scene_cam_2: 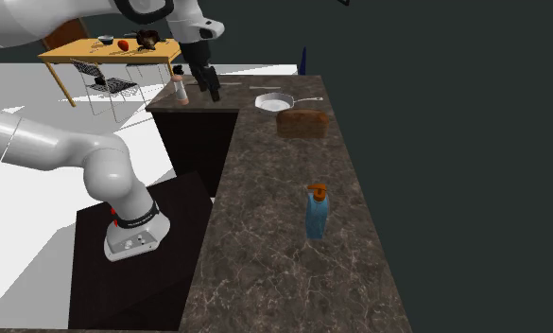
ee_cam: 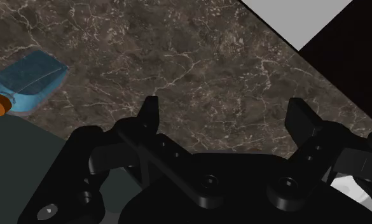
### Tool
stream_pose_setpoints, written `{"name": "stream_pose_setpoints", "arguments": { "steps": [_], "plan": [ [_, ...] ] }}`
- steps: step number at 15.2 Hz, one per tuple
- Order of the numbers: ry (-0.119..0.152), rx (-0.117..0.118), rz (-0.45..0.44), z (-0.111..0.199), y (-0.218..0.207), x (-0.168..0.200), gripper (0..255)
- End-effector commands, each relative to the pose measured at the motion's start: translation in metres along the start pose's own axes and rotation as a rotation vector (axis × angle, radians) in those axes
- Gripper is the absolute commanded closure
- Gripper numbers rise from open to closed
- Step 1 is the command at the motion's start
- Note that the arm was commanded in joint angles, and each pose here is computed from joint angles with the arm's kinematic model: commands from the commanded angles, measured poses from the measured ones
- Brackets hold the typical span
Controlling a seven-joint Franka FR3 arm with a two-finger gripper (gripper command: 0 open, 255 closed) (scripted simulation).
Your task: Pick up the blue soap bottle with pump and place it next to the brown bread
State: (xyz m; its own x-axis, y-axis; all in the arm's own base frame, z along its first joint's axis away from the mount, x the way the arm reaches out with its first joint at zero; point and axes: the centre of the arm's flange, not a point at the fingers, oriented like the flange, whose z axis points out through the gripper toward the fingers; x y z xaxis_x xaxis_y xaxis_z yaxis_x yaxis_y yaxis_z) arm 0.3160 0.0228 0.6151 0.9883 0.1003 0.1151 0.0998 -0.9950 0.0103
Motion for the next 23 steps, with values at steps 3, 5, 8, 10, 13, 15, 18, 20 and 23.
{"name": "stream_pose_setpoints", "arguments": {
  "steps": [3,5,8,10,13,15,18,20,23],
  "plan": [
    [-0.018,-0.002,-0.040,0.014,0.022,0.006,0],
    [-0.036,-0.004,-0.081,0.027,0.044,0.012,0],
    [-0.064,-0.007,-0.141,0.048,0.076,0.023,0],
    [-0.082,-0.009,-0.182,0.062,0.097,0.031,0],
    [-0.109,-0.012,-0.243,0.084,0.128,0.044,0],
    [-0.127,-0.014,-0.283,0.098,0.148,0.054,0],
    [-0.154,-0.017,-0.344,0.120,0.178,0.069,0],
    [-0.172,-0.019,-0.384,0.134,0.198,0.080,0],
    [-0.200,-0.022,-0.445,0.157,0.226,0.097,0]
  ]
}}
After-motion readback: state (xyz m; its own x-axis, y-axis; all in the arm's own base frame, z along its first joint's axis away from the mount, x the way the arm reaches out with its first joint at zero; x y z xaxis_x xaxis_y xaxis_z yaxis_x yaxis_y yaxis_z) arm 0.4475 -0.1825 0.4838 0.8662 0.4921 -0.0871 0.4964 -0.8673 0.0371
